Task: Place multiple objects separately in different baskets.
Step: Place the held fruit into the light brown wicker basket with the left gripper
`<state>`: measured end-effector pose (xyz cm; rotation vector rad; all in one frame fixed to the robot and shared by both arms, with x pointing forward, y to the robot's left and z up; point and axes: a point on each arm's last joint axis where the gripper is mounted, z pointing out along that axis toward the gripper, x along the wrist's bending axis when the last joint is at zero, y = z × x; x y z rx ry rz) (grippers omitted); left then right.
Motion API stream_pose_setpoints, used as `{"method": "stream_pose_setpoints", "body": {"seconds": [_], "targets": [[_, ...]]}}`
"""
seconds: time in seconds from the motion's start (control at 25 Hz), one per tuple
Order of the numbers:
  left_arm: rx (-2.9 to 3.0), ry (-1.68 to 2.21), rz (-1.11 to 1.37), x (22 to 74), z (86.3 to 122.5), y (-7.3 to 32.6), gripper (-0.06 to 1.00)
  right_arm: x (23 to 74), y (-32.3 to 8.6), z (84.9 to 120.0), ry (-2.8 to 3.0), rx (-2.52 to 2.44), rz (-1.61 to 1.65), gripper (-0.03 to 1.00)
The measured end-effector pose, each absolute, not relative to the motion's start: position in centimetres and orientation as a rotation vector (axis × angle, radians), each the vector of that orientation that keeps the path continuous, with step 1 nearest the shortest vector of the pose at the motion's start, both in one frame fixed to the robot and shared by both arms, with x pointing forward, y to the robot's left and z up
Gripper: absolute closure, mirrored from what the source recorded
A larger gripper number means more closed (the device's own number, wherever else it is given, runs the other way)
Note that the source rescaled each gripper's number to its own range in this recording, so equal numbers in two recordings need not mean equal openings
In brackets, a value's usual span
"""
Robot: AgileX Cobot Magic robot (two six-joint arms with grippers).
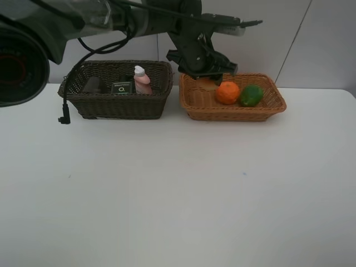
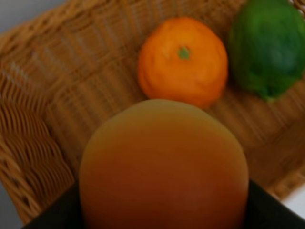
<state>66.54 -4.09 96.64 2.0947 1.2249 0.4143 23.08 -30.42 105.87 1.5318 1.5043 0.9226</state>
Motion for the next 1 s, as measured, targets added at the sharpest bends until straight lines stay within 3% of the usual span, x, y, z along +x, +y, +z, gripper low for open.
{"method": "stream_pose_setpoints", "body": {"seconds": [0.36, 0.68, 0.72, 0.88, 1.0], "targets": [[2.074, 1.153, 0.456, 67.6, 92.9, -4.9, 0.21, 23.1, -30.4, 105.9, 1.504, 1.532, 0.923, 0.01], [2.087, 1.179, 0.431, 67.5, 92.3, -4.9, 0.21, 23.1, -30.4, 105.9, 1.504, 1.532, 0.923, 0.01], [2.093, 1.183, 0.428, 67.5, 92.2, -4.9, 0.19, 23.1, -30.4, 105.9, 1.504, 1.532, 0.923, 0.01], [2.108, 1.197, 0.419, 67.4, 92.1, -4.8, -0.01, 23.1, -30.4, 105.9, 1.504, 1.532, 0.923, 0.01], [2.128, 1.215, 0.41, 67.2, 92.5, -4.6, -0.05, 23.1, -30.4, 105.9, 1.504, 1.532, 0.923, 0.01]]}}
